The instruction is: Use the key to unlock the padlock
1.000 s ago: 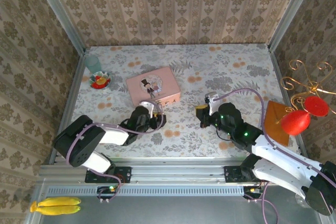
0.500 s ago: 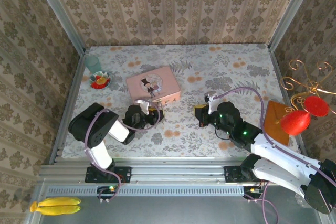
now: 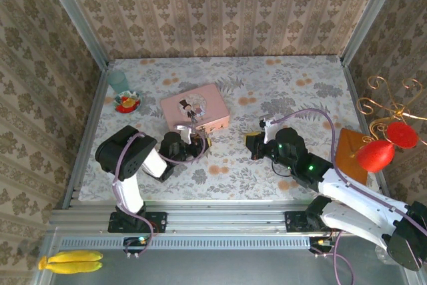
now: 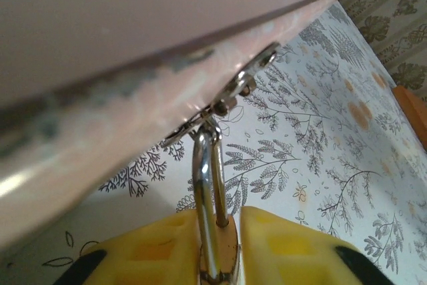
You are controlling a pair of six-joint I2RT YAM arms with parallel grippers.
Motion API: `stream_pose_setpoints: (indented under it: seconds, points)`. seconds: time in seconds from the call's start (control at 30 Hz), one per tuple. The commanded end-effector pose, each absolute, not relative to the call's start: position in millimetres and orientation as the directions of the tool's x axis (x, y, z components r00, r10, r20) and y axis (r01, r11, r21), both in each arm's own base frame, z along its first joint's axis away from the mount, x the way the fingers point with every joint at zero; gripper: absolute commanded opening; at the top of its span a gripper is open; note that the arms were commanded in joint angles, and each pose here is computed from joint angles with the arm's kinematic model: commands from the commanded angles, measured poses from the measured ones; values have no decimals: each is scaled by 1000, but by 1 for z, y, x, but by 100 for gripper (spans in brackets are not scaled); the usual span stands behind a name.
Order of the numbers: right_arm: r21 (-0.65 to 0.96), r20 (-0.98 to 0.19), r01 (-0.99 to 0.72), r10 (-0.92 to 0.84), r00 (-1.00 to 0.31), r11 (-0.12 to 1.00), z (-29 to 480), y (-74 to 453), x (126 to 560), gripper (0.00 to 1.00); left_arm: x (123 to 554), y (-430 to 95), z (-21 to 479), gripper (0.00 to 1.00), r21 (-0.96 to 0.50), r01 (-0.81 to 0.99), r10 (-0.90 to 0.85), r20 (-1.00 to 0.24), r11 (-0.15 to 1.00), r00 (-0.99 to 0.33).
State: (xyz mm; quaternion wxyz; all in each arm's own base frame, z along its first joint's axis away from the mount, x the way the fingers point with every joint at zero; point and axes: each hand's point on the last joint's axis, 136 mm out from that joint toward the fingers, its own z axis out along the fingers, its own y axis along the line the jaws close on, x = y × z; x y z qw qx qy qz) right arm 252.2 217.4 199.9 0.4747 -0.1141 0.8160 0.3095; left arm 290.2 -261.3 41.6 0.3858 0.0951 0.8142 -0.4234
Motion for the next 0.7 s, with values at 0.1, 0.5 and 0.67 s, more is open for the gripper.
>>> stream_pose_setpoints:
  seconds: [0.1,0.5,0.67]
  points:
    - [470,-809,-484,142,-570,738,201,233,252,0,294,-251,42,15,-691,383,-271,-639,613,-720]
    - [695,-534,-279,217,-817,662,158,256,266,0,295,-244,67,4,-729,359,-361,-628,583,-690]
    - [760,-417,-196,234,-878,620,140,271,269,0,299,-241,69,0,-780,289,-431,-567,555,-702]
